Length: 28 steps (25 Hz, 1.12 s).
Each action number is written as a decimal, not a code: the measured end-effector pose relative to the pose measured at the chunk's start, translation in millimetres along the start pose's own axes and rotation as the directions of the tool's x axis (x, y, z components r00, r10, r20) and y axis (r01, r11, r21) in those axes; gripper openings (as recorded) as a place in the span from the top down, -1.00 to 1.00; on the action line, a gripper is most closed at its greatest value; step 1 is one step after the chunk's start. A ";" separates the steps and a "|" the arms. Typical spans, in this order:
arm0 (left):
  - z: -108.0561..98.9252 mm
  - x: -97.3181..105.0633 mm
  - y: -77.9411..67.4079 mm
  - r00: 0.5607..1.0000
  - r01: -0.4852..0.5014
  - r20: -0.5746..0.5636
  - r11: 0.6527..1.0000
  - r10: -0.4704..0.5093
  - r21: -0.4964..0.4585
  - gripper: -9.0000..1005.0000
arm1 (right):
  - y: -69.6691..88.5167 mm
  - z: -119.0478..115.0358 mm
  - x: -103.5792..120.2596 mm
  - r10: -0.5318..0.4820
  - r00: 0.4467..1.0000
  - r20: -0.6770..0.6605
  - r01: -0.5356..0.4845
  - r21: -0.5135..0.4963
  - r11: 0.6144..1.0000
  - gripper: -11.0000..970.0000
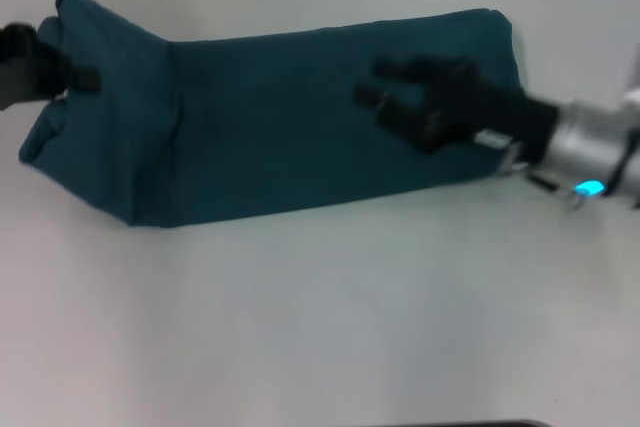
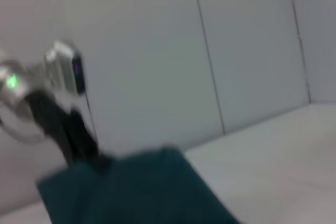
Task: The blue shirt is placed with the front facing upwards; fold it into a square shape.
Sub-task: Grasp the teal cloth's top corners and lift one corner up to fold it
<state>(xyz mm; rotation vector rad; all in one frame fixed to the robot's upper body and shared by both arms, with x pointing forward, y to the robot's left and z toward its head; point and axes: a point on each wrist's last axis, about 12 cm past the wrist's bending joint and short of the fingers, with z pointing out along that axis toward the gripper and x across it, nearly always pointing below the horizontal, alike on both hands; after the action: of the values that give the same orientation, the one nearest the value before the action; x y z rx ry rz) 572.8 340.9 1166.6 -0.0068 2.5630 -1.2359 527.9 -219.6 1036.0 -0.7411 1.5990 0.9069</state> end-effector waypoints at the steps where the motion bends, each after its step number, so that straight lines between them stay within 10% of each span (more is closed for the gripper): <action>1: -0.2 -0.1 -2.2 1.000 -0.003 0.002 1.000 0.003 0.020 0.93 | 5.1 7.5 6.2 -0.010 1.000 -0.013 0.010 0.007 1.000 0.01; 16: -8.9 -9.7 -29.5 0.998 -0.049 0.043 0.975 0.041 0.216 0.93 | 50.3 59.3 29.4 -0.167 0.986 -0.027 0.169 0.152 0.974 0.79; 28: -10.6 -9.4 -30.4 0.998 -0.046 0.057 0.969 0.033 0.244 0.93 | 80.9 105.6 25.8 -0.288 0.946 -0.146 0.282 -0.060 0.958 0.96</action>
<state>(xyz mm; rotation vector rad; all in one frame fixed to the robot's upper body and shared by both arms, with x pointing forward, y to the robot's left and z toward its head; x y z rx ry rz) 575.2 331.1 1198.6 0.0631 2.3376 -1.5077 507.4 -87.6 1013.6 -1.0611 1.5595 0.6837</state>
